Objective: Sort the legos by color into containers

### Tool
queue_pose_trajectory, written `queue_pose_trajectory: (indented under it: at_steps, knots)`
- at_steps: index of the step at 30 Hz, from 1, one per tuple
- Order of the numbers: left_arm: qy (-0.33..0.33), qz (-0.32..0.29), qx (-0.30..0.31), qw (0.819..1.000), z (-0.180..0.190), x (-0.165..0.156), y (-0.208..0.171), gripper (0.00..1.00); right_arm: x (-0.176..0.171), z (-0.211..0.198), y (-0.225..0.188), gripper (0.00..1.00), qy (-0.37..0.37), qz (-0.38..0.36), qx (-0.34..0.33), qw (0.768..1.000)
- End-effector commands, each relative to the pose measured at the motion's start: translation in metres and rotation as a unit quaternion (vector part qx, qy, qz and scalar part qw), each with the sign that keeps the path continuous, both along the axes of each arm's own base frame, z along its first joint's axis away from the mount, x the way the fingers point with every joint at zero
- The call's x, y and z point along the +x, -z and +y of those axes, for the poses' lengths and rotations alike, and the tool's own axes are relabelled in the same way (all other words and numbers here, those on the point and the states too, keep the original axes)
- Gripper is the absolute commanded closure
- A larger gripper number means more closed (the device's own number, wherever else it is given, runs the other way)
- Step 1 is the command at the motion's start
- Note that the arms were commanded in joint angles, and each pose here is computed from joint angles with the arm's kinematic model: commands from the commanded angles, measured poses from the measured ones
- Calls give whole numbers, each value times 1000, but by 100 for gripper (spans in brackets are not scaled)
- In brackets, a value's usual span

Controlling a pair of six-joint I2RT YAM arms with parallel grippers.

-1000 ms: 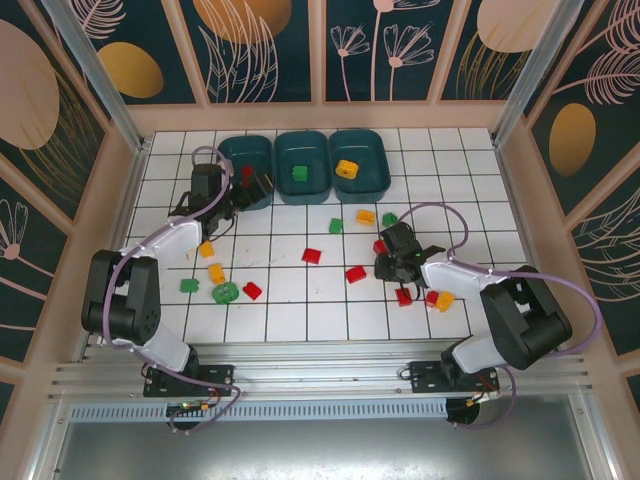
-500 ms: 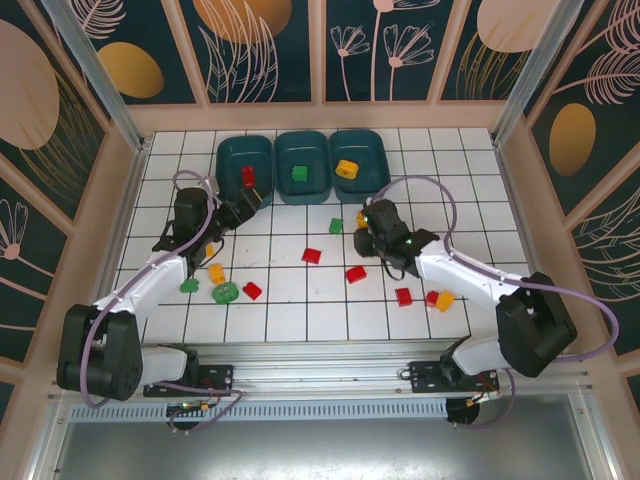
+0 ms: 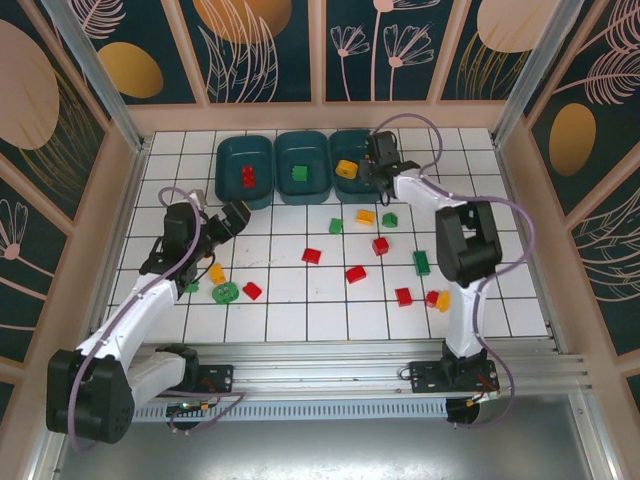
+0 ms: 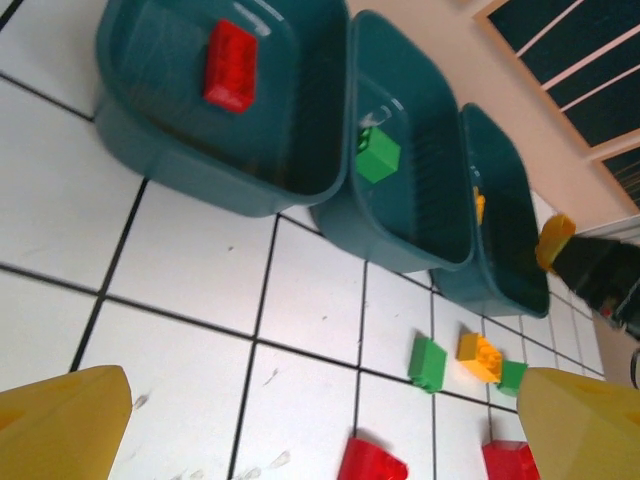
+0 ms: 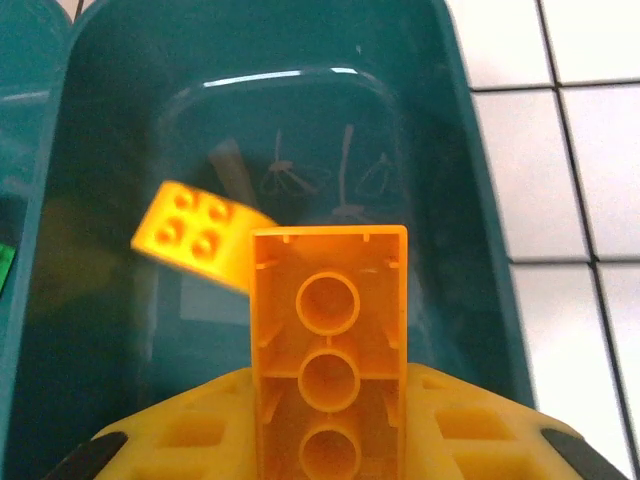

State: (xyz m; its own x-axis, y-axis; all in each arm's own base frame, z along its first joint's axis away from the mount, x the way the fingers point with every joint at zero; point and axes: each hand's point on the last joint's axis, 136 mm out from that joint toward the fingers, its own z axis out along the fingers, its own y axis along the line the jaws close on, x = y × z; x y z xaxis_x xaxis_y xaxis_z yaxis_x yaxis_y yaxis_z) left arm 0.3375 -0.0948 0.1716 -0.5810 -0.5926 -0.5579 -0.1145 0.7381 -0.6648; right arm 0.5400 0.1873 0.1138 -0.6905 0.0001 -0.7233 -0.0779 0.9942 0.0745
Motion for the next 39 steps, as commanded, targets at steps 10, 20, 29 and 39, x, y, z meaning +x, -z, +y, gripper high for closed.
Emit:
queue_pose_trajectory:
  at_steps: [10, 20, 29, 39]
  knots:
    - [-77, 65, 50, 994, 34, -26, 37, 1, 20, 6, -22, 45, -5, -11, -8, 1000]
    - [-199, 83, 126, 968, 84, -26, 49, 1, -67, 19, -73, 44, -40, -72, 89, 993]
    - [-198, 128, 180, 955, 93, 14, 84, 23, -131, 29, -45, 44, -75, -48, 116, 989]
    - [-195, 186, 251, 930, 105, 30, 121, 27, -147, 20, -30, 44, -78, -42, 111, 990]
